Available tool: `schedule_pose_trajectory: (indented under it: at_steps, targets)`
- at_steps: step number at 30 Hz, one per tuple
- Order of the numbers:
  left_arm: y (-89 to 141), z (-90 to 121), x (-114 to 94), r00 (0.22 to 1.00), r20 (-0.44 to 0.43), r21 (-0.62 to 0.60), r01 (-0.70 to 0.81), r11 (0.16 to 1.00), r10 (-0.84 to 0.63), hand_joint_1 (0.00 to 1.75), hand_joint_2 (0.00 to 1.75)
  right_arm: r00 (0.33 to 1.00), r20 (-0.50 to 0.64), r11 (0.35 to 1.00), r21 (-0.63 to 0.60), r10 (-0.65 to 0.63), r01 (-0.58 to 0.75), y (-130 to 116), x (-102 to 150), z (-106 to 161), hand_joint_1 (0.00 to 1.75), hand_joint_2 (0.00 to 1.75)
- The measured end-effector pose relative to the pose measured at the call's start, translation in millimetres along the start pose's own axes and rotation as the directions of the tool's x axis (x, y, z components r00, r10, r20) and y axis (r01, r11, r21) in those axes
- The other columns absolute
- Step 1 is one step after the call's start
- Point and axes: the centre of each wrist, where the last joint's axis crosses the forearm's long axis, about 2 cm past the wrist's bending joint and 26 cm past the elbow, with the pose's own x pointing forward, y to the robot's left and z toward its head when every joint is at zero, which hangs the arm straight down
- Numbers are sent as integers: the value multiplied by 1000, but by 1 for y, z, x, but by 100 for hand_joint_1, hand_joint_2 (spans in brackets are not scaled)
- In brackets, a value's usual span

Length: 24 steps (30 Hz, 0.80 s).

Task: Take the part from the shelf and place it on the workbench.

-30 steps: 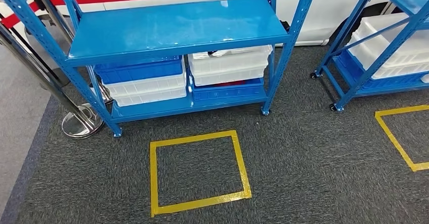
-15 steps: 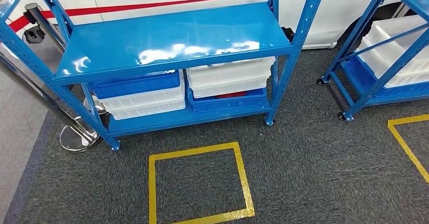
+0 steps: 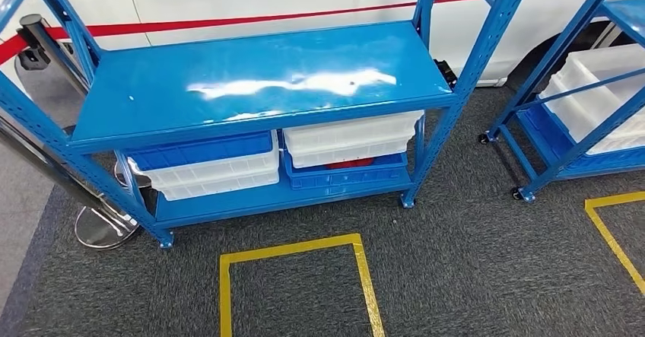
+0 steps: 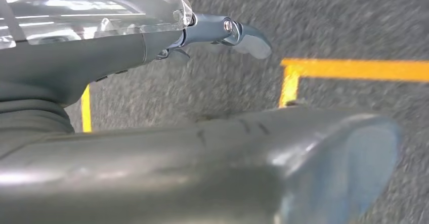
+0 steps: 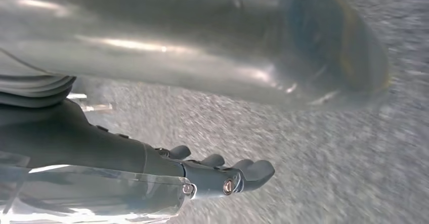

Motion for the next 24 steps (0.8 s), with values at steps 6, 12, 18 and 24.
schedule_pose_trajectory:
  at_steps: [6,12,18,24]
  targets:
    - [-1,1,-3,1000,-7,-1,-1,1000,1,0,0,1000,-8,1000,-4,3,-3,-1,-7,0,0,0]
    - [-3,0,1,1000,-3,2,-1,1000,1,0,0,1000,8,1000,-4,2,-2,-1,-6,0,0,0]
    - [-4,0,2,1000,7,3,-8,1000,8,0,0,1000,16,1000,0,9,-9,-1,-3,0,0,0]
    - [-3,0,2,1000,2,20,-3,1000,3,0,0,1000,19,1000,0,19,-19,-1,-2,0,0,0]
